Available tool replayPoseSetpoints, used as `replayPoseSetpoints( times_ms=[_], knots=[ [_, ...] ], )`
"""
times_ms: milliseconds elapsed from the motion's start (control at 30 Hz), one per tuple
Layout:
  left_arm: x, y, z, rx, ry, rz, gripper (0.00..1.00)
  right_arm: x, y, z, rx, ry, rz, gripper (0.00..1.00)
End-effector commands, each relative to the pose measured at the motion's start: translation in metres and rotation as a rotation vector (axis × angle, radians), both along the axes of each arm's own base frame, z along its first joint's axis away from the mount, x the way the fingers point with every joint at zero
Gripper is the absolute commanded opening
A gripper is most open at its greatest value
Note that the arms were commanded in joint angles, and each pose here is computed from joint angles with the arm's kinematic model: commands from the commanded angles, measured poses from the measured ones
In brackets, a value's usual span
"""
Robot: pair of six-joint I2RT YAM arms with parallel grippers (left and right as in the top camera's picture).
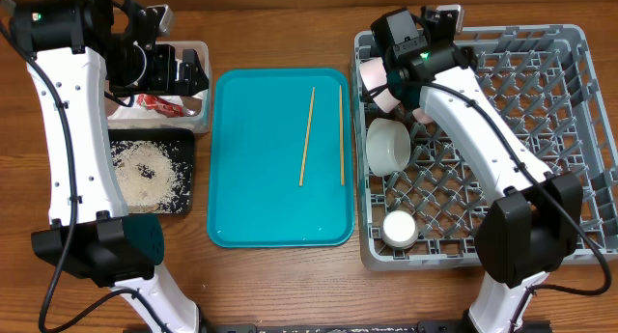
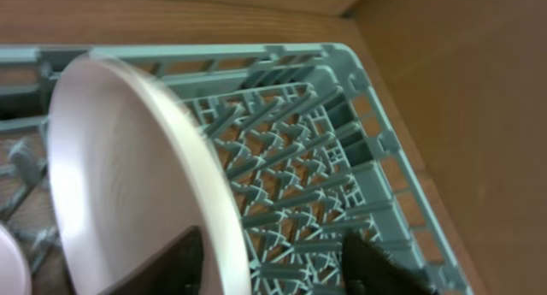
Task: Sort waste into correct bins and load items into the dishwasher
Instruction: 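Stand the white plate upright in the dish rack slots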
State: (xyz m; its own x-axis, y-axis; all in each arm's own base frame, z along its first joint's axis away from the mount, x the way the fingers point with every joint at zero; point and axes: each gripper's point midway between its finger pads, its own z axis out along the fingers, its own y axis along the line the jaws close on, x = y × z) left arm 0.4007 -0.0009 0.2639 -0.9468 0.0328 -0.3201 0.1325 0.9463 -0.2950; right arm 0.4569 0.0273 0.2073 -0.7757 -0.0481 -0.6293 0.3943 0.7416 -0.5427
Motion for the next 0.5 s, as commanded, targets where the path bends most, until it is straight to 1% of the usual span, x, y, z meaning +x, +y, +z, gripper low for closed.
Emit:
replayPoseSetpoints(
  times_ms=[0, 67, 200, 300, 333, 433, 467],
  knots=[
    [-0.001, -0.004, 0.015, -0.002, -0.049, -0.017, 1.00, 0.001, 0.001, 0.000, 0.037, -0.009, 0.000, 0.73],
    [-0.001, -0.004, 0.015, -0.002, -0.049, -0.017, 1.00, 0.002, 0.002, 0.010, 0.053, -0.028, 0.004, 0.77],
    [-0.001, -0.004, 0.015, -0.002, -0.049, -0.017, 1.00, 0.001, 0.014, 0.042, 0.164, -0.074, 0.048, 0.78],
    [-0.001, -0.004, 0.015, -0.002, -0.049, -0.017, 1.00, -0.002, 0.042, 0.066, 0.360, -0.092, 0.149, 0.75],
    [-0.001, -0.004, 0.015, -0.002, -0.049, -0.017, 1.00, -0.005, 0.059, 0.072, 0.452, -0.085, 0.206, 0.74],
    [-0.001, -0.004, 0.015, -0.002, -0.049, -0.017, 1.00, -0.014, 0.117, 0.079, 0.725, -0.047, 0.379, 0.65],
    [-0.001, -0.004, 0.015, -0.002, -0.049, -0.017, 1.00, -0.018, 0.139, 0.080, 0.821, -0.026, 0.433, 0.61]
  ],
)
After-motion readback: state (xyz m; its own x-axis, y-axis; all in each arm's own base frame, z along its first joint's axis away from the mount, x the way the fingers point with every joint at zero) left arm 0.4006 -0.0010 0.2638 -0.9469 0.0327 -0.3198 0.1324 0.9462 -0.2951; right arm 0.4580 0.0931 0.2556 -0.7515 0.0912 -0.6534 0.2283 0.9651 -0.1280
